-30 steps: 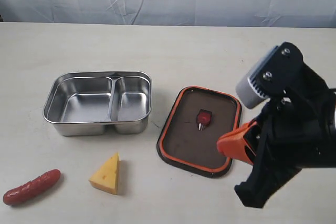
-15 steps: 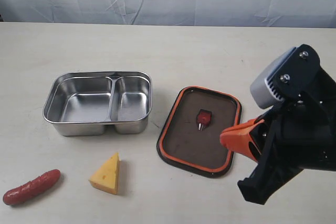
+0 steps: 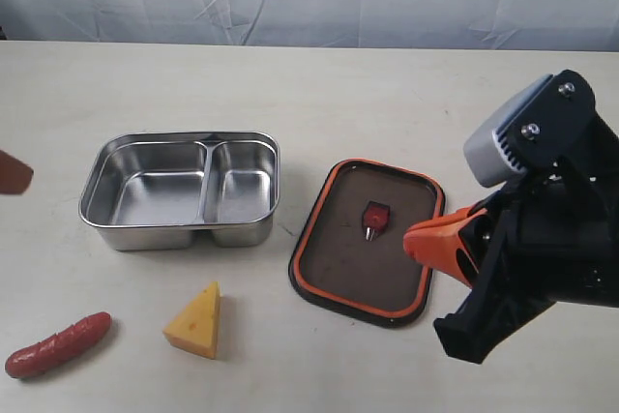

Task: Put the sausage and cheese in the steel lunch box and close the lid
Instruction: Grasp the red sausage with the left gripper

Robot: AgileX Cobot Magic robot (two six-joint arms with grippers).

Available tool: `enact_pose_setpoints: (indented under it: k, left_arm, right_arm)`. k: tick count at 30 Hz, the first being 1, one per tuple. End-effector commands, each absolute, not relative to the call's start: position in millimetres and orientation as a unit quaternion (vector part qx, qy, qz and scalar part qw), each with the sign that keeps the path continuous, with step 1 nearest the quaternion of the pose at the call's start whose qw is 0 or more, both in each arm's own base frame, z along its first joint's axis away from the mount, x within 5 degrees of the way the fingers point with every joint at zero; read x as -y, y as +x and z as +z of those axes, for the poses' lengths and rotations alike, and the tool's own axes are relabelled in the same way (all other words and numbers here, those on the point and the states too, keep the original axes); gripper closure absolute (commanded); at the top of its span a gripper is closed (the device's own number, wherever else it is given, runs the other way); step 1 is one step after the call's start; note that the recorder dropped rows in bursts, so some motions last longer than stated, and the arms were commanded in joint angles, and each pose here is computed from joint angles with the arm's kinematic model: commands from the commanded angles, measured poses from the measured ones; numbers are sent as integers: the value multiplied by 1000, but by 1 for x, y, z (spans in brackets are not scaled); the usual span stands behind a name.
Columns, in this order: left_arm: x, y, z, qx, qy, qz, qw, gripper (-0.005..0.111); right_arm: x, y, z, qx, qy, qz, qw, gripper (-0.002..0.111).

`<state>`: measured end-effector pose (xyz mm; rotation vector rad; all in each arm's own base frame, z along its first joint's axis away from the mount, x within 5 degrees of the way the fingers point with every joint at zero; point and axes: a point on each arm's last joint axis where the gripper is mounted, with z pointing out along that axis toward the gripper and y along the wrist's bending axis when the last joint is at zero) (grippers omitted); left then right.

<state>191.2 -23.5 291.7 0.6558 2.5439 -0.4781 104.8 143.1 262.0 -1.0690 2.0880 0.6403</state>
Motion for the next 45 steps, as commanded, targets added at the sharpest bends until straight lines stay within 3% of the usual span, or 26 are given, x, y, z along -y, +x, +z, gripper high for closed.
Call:
enact_pose_setpoints:
  k: [1,4,6,13,20,38,43,45]
  left_arm:
    - [26,199,271,-934,245,-224,134,75]
    - [25,205,261,-937,242,-227,111,56]
    - [24,209,255,-939,241,-227,96,52]
    - [39,201,216,-930,335,-153,8,52]
    - [63,197,189,-919,379,-112,16,52]
    - [68,202,134,-920,383,-74,-46,52]
    - [67,202,124,-917,384,-76,-74,59]
    - [68,198,124,-916,381,-84,-91,78]
  right_arm:
    - [-142,105,262,-804,-410,246,353,108]
    - [-142,105,262,-804,-410,246,353,108]
    - [-142,105,262,-804,-411,245,353,108]
    - [-141,105,262,-802,-418,238,356,108]
    - [-140,104,260,-804,-422,236,346,108]
    - [-140,102,259,-806,-428,235,335,108]
    - [-140,102,259,-806,-429,232,335,108]
    - [-139,103,259,-805,-431,231,336,108]
